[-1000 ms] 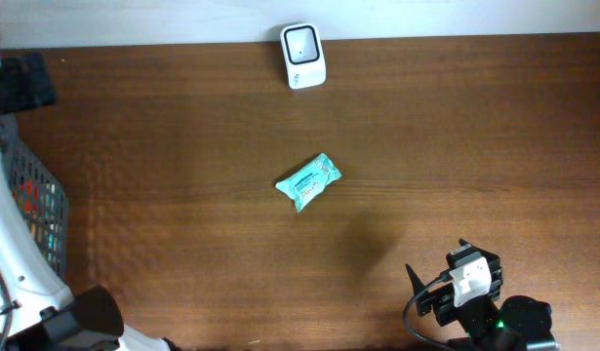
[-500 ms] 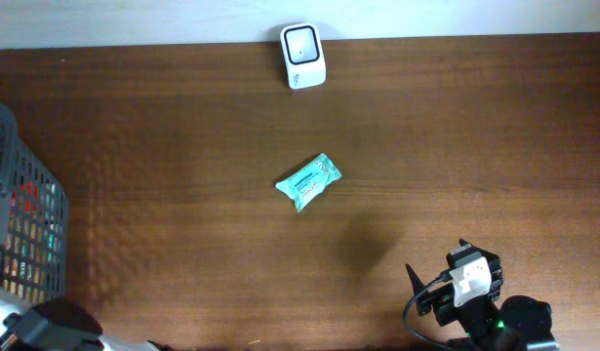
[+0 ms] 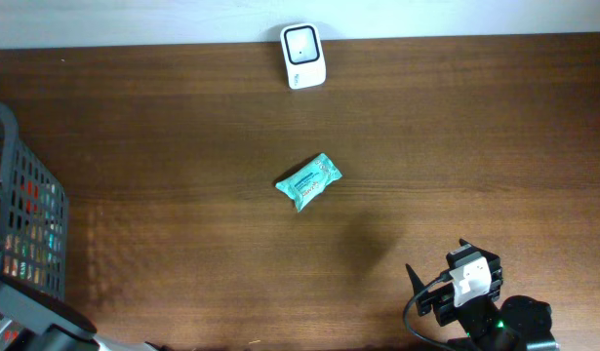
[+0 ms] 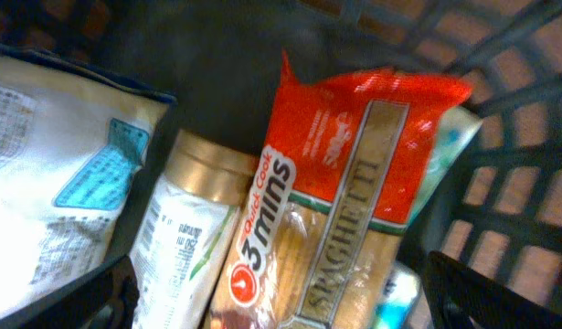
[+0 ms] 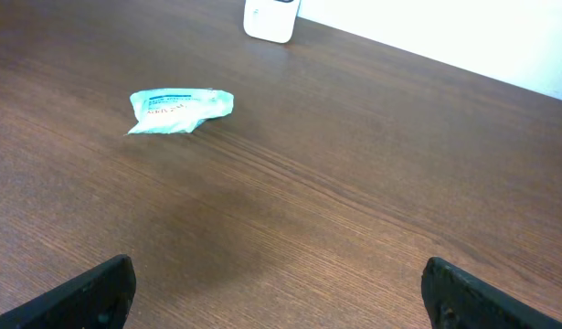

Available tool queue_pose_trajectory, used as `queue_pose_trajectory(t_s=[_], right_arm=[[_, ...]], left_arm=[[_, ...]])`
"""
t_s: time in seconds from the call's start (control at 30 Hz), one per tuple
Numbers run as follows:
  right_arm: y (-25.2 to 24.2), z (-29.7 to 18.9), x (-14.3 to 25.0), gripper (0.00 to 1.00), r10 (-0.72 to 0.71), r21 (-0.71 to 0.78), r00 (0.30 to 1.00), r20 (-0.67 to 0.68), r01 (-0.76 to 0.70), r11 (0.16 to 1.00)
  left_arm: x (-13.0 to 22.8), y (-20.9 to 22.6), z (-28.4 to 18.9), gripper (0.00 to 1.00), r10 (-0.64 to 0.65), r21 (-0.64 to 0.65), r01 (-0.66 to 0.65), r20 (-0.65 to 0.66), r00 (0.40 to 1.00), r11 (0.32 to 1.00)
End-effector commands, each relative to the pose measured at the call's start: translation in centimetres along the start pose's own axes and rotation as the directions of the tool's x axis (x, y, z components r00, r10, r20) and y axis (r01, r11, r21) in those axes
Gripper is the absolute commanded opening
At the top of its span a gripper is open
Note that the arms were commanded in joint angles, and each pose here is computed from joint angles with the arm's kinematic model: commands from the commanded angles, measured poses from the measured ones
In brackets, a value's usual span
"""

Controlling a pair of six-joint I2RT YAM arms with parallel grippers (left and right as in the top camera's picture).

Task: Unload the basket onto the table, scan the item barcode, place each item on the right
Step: 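Grasp the red spaghetti pack from the basket and place it mid-table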

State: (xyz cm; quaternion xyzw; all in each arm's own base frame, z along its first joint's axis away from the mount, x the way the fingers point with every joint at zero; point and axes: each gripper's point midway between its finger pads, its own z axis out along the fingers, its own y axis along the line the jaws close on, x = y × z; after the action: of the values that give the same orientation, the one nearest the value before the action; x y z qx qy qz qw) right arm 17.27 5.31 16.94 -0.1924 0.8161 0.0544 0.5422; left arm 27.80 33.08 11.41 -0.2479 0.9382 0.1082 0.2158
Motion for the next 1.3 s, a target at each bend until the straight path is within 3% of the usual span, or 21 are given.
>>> queue_pose_trajectory(t_s=[0.0,0.1,0.2,0.3,0.37,0.47,0.63,0.73,0.9,0.97,1.1,1.2,1.27], right_arm=[[-0.1,-0.2,-0.3,0.99,0.002,0.009,1.000,0.010,-0.002,1.000],[-0.1,-0.2,-0.3,0.99,0.002,0.009,1.000,0.010,-0.002,1.000],[-0.1,-0.2,-0.3,0.99,0.002,0.009,1.000,0.010,-0.002,1.000],[-0.1,-0.2,-0.3,0.99,0.002,0.009,1.000,0.010,-0.002,1.000],[-0.1,-0.2,-0.3,0.98,0.002,0.009,1.000,0.010,-0.002,1.000],[-0.1,-0.2,-0.3,0.99,0.002,0.009,1.000,0.010,-0.002,1.000],[-0.1,-0.2,-0.3,0.99,0.002,0.009,1.000,0.010,-0.002,1.000],[-0.1,-0.2,-0.3,0.98,0.002,0.009,1.000,0.010,-0.002,1.000],[-0.1,-0.2,-0.3,0.99,0.002,0.009,1.000,0.010,-0.002,1.000],[-0.1,-0.2,-0.3,0.99,0.002,0.009,1.000,0.010,-0.002,1.000],[-0.1,-0.2,-0.3,0.99,0.002,0.009,1.000,0.010,-0.002,1.000],[-0.1,-0.2,-0.3,0.98,0.002,0.009,1.000,0.010,-0.002,1.000],[-0.1,-0.2,-0.3,0.99,0.002,0.009,1.000,0.010,-0.002,1.000]], left_arm=[[2.8,-0.3,2.9,0.95,0.057,0.031,-0.055,-0.084,0.995,0.998],[4.7,-0.4,5.4,0.94,0.055,0.047,-0.048,-0.160,0.986,0.998],[6.6,-0.8,7.6,0.85,0.052,0.075,-0.035,-0.227,0.973,0.997],[7.0,-0.9,8.1,0.43,0.051,0.080,-0.033,-0.239,0.970,0.996],[6.8,-0.9,8.1,0.23,0.051,0.077,-0.034,-0.232,0.971,0.996],[6.1,-0.6,7.9,0.02,0.045,0.070,-0.030,-0.220,0.974,0.997],[-0.4,1.4,2.9,0.00,-0.007,0.023,0.010,-0.131,0.991,1.000],[-6.9,2.3,-3.5,0.00,0.002,-0.022,-0.001,0.010,1.000,1.000],[-14.8,-2.7,-14.0,0.00,0.159,-0.063,-0.148,0.269,0.950,0.987],[-16.5,-5.6,-18.0,0.00,0.216,-0.072,-0.204,0.363,0.907,0.976],[-19.8,-10.0,-30.6,0.00,0.293,-0.180,-0.232,0.621,0.727,0.956],[-19.6,-12.0,-36.5,0.00,0.305,-0.198,-0.237,0.721,0.622,0.951],[-18.3,-15.1,-39.5,0.00,0.236,-0.106,-0.249,0.776,0.584,0.963]])
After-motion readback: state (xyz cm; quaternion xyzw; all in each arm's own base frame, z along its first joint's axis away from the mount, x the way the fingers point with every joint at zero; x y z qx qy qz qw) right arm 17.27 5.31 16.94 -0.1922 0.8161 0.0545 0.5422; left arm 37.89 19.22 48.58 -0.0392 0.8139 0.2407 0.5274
